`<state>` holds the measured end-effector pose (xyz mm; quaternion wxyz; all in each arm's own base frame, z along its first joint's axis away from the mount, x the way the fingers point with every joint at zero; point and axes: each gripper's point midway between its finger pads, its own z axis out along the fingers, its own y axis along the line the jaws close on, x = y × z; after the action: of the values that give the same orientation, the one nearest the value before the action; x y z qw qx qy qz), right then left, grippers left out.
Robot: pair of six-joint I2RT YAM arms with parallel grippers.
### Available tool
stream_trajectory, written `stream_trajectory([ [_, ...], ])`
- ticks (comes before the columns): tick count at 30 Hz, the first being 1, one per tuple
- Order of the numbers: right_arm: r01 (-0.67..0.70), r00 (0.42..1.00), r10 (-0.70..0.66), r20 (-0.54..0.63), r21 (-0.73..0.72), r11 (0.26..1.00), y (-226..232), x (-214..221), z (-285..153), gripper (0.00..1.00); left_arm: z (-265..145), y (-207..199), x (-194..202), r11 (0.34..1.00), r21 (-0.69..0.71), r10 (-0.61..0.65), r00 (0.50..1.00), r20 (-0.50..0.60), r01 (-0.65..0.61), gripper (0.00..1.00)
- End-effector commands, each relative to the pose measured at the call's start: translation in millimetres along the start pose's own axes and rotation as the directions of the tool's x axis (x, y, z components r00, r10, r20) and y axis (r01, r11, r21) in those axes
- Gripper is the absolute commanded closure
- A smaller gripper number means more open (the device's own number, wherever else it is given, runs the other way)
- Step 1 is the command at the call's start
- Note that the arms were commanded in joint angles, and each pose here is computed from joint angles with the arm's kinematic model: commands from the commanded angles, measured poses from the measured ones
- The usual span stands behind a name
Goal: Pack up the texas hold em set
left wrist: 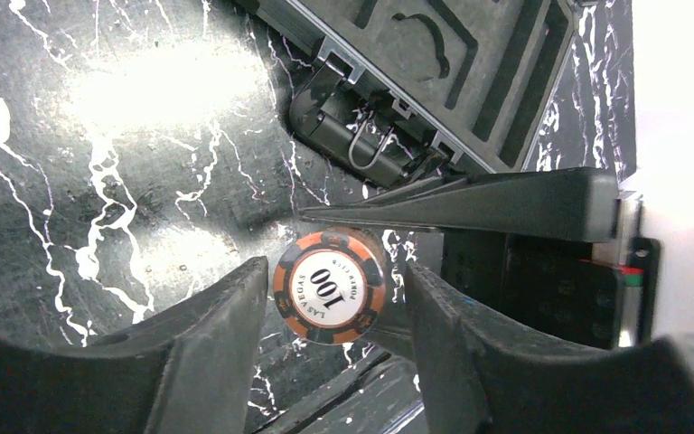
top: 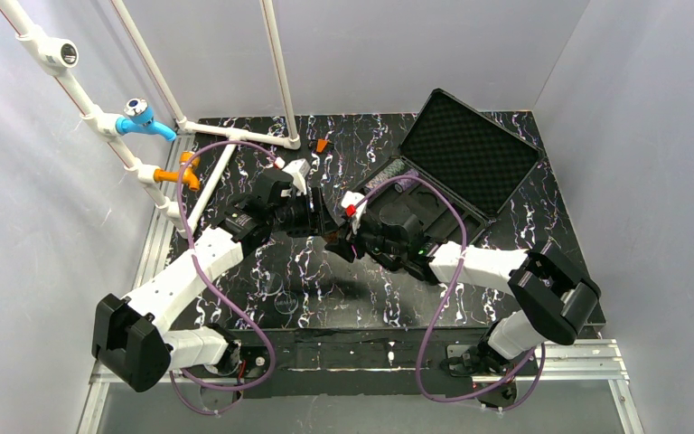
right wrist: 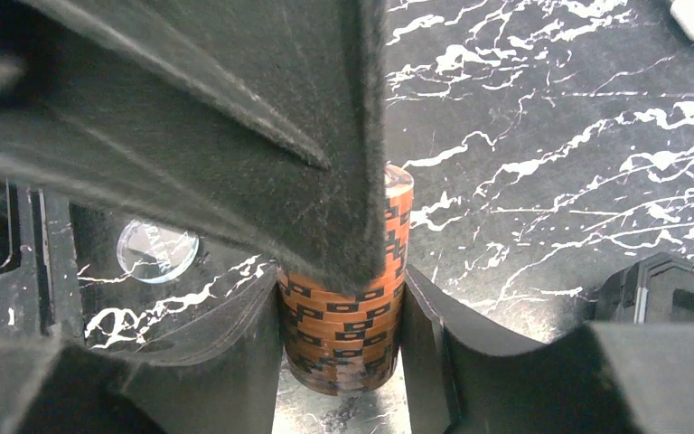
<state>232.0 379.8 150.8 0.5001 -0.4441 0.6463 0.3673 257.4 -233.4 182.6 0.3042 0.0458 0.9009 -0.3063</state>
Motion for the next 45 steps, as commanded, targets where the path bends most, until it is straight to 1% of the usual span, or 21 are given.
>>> stream_trajectory([
  [1,-0.005,0.996,0.006,0.094,-0.012,1.000,4.7,-36.3,-2.3,0.94,-18.3,-19.1,-17.8,0.998,0.059,0.029,0.997,0.076,-0.033,0.33],
  [3,-0.035,0.993,0.035,0.113,-0.006,0.999,6.7,-43.9,-8.6,0.97,-26.5,-25.7,-23.9,0.996,0.074,0.044,0.995,0.094,-0.052,0.19],
  [4,-0.048,0.992,0.048,0.120,0.001,0.999,6.9,-46.9,-11.7,0.98,-30.0,-26.4,-25.4,0.996,0.072,0.052,0.994,0.101,-0.059,0.14],
  [7,-0.095,0.989,0.090,0.119,0.044,0.994,4.0,-51.1,-19.5,0.99,-41.5,-24.7,-28.6,0.995,0.052,0.074,0.989,0.127,-0.081,0.07],
  [9,-0.157,0.984,0.145,0.107,0.113,0.981,-5.3,-52.5,-23.5,0.99,-51.0,-22.2,-28.5,0.995,0.035,0.092,0.985,0.143,-0.098,0.04],
  [11,-0.235,0.972,0.225,0.069,0.207,0.950,-17.2,-45.0,-28.3,0.99,-58.3,-16.3,-25.7,0.994,0.008,0.109,0.983,0.149,-0.112,0.03],
  [13,-0.299,0.953,0.297,0.055,0.309,0.903,-30.9,-41.2,-33.7,0.99,-65.7,-8.5,-19.6,0.992,-0.022,0.126,0.981,0.146,-0.124,0.03],
  [15,-0.342,0.936,0.349,0.051,0.373,0.863,-38.0,-39.1,-38.1,0.99,-72.4,0.6,-13.7,0.989,-0.057,0.146,0.979,0.144,-0.139,0.03],
  [17,-0.389,0.914,0.399,0.071,0.431,0.814,-45.6,-39.3,-42.9,0.99,-79.7,10.5,-8.3,0.984,-0.096,0.164,0.976,0.146,-0.151,0.03],
  [20,-0.464,0.872,0.468,0.141,0.541,0.702,-63.1,-41.0,-53.1,0.99,-89.7,25.5,2.9,0.974,-0.150,0.188,0.973,0.135,-0.168,0.03],
  [23,-0.514,0.837,0.511,0.198,0.606,0.607,-74.7,-44.6,-59.5,0.99,-98.9,43.6,12.8,0.962,-0.217,0.198,0.971,0.136,-0.166,0.03],
  [26,-0.513,0.819,0.543,0.187,0.663,0.545,-81.9,-41.3,-58.6,0.99,-105.4,53.7,22.2,0.957,-0.245,0.194,0.971,0.139,-0.157,0.03],
  [29,-0.502,0.810,0.560,0.175,0.701,0.506,-88.4,-42.6,-53.2,0.99,-109.7,60.9,29.3,0.955,-0.262,0.184,0.972,0.147,-0.141,0.03],
  [32,-0.499,0.805,0.567,0.174,0.714,0.490,-92.1,-42.9,-46.9,0.99,-110.6,65.5,35.1,0.953,-0.270,0.181,0.973,0.143,-0.137,0.03],
  [39,-0.514,0.804,0.547,0.233,0.735,0.443,-105.3,-57.0,-40.9,0.99,-110.6,77.9,46.4,0.943,-0.301,0.185,0.975,0.125,-0.140,0.03],
  [42,-0.508,0.808,0.531,0.253,0.756,0.413,-112.5,-62.7,-42.2,0.99,-114.5,77.0,45.9,0.944,-0.300,0.187,0.973,0.133,-0.140,0.02],
  [45,-0.518,0.803,0.519,0.292,0.773,0.366,-120.3,-69.1,-44.4,0.99,-123.1,75.5,46.8,0.944,-0.304,0.174,0.976,0.130,-0.128,0.03],
])
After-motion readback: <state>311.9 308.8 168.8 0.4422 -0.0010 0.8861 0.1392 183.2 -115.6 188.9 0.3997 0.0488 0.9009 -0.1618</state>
